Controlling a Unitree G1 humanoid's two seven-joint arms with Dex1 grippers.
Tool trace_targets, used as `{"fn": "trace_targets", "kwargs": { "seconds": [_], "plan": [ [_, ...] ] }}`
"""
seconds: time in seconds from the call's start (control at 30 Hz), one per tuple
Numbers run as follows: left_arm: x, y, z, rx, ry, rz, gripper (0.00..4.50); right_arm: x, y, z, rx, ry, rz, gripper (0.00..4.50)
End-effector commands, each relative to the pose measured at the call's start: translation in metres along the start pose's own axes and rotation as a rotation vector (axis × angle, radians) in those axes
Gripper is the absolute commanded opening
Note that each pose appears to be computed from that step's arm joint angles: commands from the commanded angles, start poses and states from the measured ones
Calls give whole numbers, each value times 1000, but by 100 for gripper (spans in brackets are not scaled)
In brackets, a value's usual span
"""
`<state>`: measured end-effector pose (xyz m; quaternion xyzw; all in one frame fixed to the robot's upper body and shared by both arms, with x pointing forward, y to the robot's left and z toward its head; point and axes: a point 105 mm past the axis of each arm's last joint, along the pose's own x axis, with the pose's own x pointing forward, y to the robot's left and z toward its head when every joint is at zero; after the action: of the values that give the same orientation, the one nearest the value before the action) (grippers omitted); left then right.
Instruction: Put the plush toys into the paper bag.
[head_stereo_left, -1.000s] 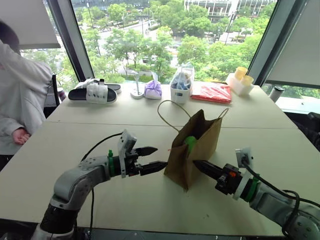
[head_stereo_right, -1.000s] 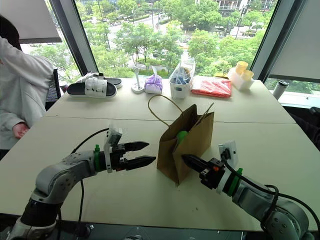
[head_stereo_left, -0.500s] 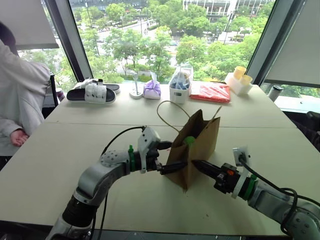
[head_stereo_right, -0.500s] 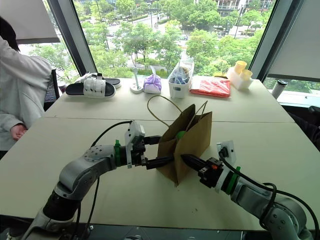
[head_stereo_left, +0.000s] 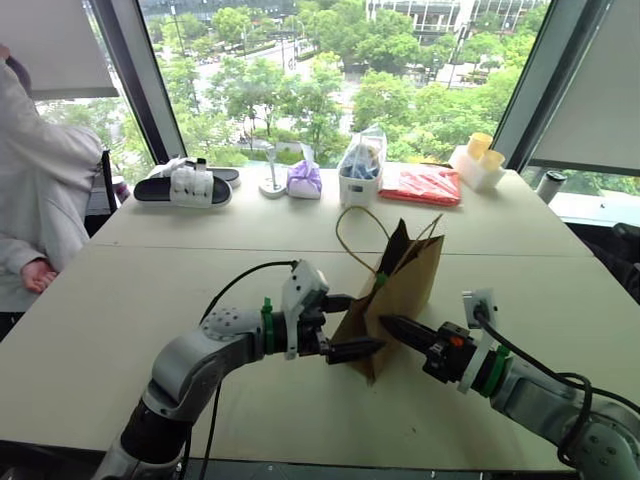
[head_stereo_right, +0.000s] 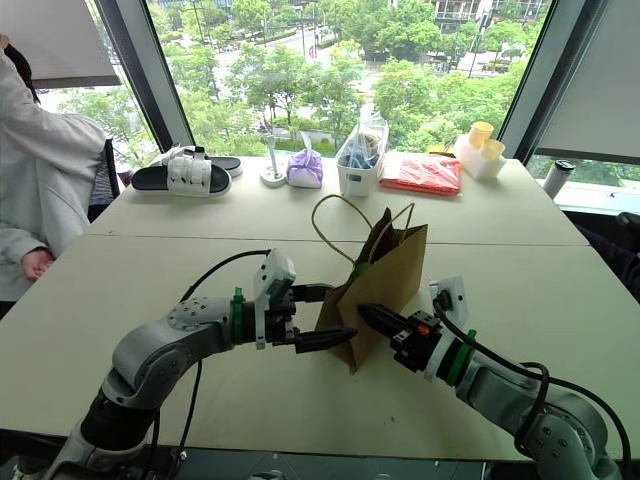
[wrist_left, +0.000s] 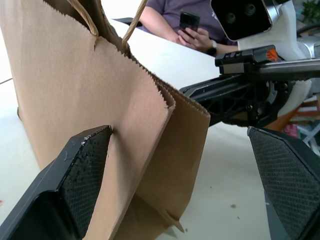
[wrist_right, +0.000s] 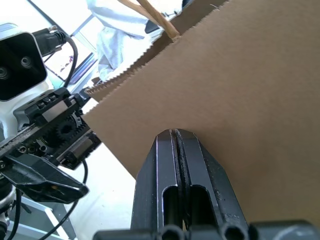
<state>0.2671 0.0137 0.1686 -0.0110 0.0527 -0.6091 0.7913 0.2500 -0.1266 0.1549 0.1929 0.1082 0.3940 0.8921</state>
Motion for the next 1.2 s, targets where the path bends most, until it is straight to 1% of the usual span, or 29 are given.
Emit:
{"fn": "trace_targets", "kwargs": {
  "seconds": [0.03, 0.1, 0.2, 0.27, 0.3, 0.53, 0.67, 0.8, 0.9, 0.97, 1.07, 1.2],
  "plan": [
    [10, 2, -1, 31, 13, 19, 450, 0, 11, 9, -12, -35, 41, 3],
    [15, 5, -7, 32, 22, 32, 450, 0, 11, 9, -9, -36, 46, 3],
    [23, -2, -4, 20, -1, 16, 450, 0, 10, 12, -3, -50, 42, 3],
    [23, -2, -3, 21, -5, 17, 394, -2, 9, 14, -1, -57, 40, 0],
    [23, -2, -3, 23, -4, 20, 362, -2, 9, 14, -1, -58, 40, 0],
    [21, 5, -2, 40, 4, 29, 3, -7, 8, 24, -3, -94, 49, 0],
    [21, 13, 2, 66, 3, 48, 3, -11, 12, 31, 15, -128, 78, 0],
    [21, 20, 8, 221, 45, 42, 3, -16, 11, 33, 18, -150, 86, 0],
    [21, 20, 31, 367, -10, -87, 3, -24, 6, 37, 29, -179, 91, 0],
    [20, 22, 41, 427, -37, -153, 3, -26, 6, 39, 30, -186, 98, 0],
    [26, 44, 56, 465, -51, -185, 3, -32, 5, 44, 14, -192, 100, 0],
    [30, 72, 50, 465, -18, -186, 3, -38, 5, 45, 4, -205, 76, 0]
  ]
}}
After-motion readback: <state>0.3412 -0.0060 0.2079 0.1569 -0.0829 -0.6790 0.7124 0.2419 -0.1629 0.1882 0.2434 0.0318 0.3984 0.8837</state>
